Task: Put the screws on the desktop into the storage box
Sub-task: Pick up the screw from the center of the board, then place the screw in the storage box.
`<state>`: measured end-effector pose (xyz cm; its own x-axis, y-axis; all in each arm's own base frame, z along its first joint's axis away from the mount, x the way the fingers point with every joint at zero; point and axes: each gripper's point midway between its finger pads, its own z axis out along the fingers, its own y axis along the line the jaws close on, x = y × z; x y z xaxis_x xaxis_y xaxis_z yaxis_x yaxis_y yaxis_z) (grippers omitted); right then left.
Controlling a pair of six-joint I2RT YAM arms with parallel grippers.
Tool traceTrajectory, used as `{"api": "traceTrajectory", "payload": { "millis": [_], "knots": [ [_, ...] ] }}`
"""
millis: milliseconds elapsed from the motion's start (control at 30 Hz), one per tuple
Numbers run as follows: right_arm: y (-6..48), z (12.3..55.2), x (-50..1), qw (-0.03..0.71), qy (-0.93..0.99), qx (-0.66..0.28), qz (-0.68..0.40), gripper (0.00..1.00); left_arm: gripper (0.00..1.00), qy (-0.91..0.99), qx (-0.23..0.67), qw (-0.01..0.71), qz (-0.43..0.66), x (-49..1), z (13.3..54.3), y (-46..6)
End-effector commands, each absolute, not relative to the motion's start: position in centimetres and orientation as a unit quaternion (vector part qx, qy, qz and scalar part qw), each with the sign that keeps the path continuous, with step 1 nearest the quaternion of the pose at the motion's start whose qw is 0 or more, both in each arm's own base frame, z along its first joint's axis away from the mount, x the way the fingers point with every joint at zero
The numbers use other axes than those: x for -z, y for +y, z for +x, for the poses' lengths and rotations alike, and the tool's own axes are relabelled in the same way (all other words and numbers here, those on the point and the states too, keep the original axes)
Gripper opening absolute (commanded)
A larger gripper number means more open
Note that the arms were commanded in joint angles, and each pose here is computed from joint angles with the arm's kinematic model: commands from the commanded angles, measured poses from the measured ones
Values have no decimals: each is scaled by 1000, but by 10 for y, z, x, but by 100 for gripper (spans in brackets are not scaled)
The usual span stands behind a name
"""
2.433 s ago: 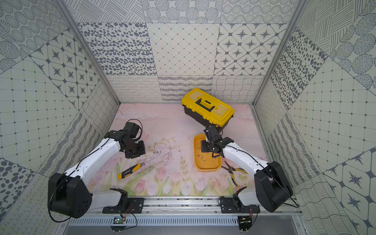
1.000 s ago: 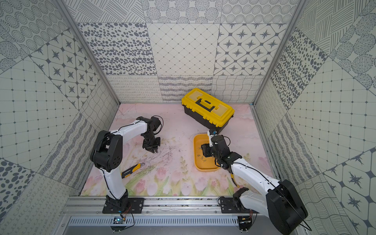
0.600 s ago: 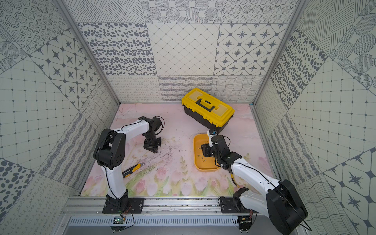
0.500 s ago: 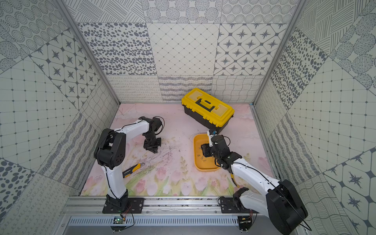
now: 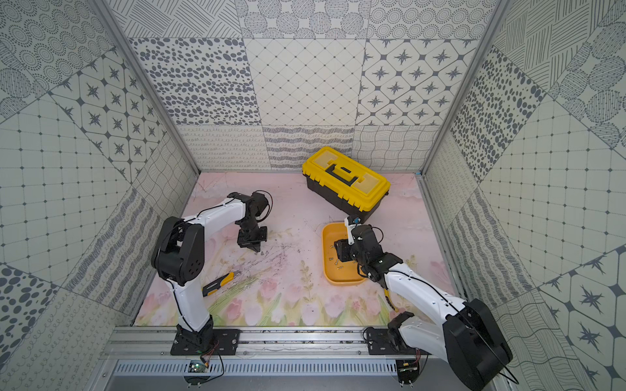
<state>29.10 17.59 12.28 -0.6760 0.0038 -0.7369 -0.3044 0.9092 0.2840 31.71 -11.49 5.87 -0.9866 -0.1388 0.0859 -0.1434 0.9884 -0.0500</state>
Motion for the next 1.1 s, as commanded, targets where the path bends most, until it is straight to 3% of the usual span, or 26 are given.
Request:
{"api": "traceTrajectory", "payload": {
  "millis": [0,133,267,533,833,967,1067],
  "knots": [
    [177,292,-144,422,878,-213,-78,51,0,-996,-70,-31,50,-121,319,-145],
    [166,293,-151,431,877,-207,-55,51,0,-990,-129,-55,2,-167,308,-208],
    [125,300,-139,423,884,-196,28,49,0,-985,-152,-62,-48,-182,294,-274],
    [56,297,-123,417,882,-153,157,49,0,-980,-159,-37,-113,-150,274,-374],
    [51,296,-119,408,885,-153,164,51,0,-977,-163,-15,-138,-118,269,-420],
    [56,297,-120,405,886,-163,157,53,31,-976,-151,-21,-153,-119,272,-417],
    [67,301,-126,400,886,-186,140,54,40,-977,-132,-41,-162,-133,278,-402]
  ]
}}
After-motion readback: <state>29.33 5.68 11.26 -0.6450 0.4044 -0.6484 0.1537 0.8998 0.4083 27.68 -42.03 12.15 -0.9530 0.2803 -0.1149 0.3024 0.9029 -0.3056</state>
